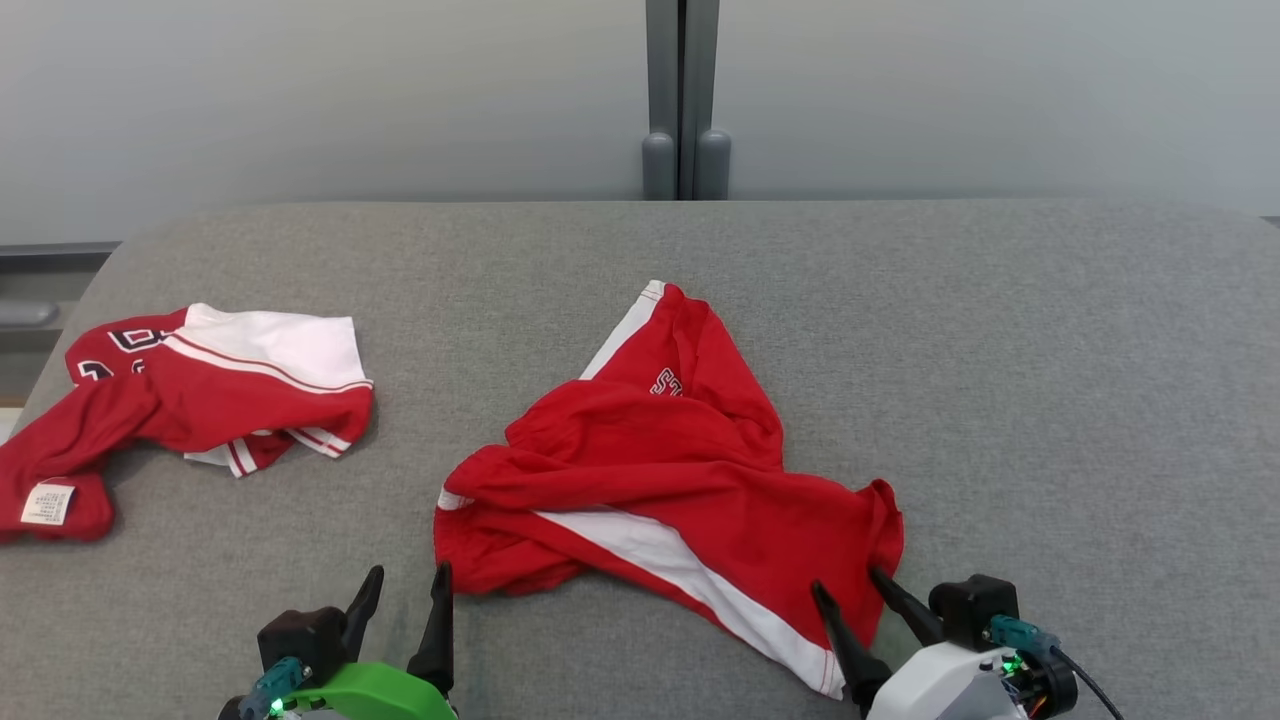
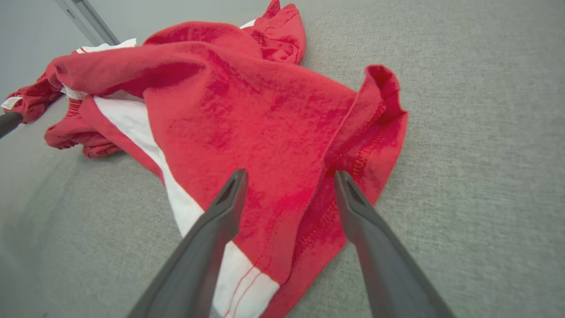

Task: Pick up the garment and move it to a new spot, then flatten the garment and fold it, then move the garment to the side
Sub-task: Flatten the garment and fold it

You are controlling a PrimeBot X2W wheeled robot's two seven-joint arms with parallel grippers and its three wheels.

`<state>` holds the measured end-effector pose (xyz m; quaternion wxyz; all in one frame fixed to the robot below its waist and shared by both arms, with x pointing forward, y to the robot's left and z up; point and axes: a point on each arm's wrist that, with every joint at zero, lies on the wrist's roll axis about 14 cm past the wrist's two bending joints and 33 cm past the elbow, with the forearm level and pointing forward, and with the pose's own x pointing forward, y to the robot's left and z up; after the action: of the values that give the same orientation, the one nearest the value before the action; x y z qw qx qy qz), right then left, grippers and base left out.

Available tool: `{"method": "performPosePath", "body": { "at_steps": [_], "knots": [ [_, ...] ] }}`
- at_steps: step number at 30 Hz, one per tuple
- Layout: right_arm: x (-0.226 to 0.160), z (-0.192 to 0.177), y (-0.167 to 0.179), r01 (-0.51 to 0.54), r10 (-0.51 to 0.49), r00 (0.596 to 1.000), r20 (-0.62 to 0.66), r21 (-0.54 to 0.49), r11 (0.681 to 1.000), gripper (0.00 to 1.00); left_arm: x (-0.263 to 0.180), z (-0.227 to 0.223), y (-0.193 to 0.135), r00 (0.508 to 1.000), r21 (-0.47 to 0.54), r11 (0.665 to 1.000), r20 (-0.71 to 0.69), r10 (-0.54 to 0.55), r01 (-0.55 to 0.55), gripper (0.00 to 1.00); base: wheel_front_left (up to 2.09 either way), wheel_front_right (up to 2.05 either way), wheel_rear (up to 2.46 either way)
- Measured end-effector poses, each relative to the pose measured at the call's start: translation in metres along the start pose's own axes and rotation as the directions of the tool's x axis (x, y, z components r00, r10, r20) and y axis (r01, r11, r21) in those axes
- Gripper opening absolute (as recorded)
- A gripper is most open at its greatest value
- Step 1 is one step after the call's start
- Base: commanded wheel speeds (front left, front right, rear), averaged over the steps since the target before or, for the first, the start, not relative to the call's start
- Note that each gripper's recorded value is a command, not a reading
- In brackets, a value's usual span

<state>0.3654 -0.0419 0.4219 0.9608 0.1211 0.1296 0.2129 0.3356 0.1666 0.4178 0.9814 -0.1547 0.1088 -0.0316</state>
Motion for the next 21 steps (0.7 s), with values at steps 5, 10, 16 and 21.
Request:
{"method": "performPosePath", "body": {
  "at_steps": [5, 10, 16, 21],
  "knots": [
    [0.013, -0.003, -0.007, 0.009, -0.009, 1.0, -0.026, -0.013, 1.0, 0.0, -0.002, -0.003, 0.007, 1.0, -0.008, 1.0, -0.01, 0.02, -0.02, 1.0, 0.0, 0.0, 0.0],
    [0.032, 0.023, -0.014, 0.022, -0.022, 0.999, 0.04, 0.008, 1.0, 0.0, -0.003, -0.005, 0.014, 0.999, -0.018, 0.999, -0.019, 0.039, -0.04, 1.0, 0.0, 0.0, 0.0],
    [0.057, 0.063, -0.049, 0.112, -0.104, 0.987, 0.125, -0.059, 0.992, 0.0, 0.0, -0.01, 0.014, 0.998, -0.029, 0.999, -0.038, 0.04, -0.041, 1.0, 0.0, 0.0, 0.0],
    [0.07, 0.08, -0.08, 0.198, -0.182, 0.973, 0.141, -0.112, 0.974, 0.01, 0.003, -0.015, 0.014, 0.997, -0.026, 0.999, -0.063, 0.033, -0.035, 1.0, 0.0, 0.0, 0.0]
  ]
}}
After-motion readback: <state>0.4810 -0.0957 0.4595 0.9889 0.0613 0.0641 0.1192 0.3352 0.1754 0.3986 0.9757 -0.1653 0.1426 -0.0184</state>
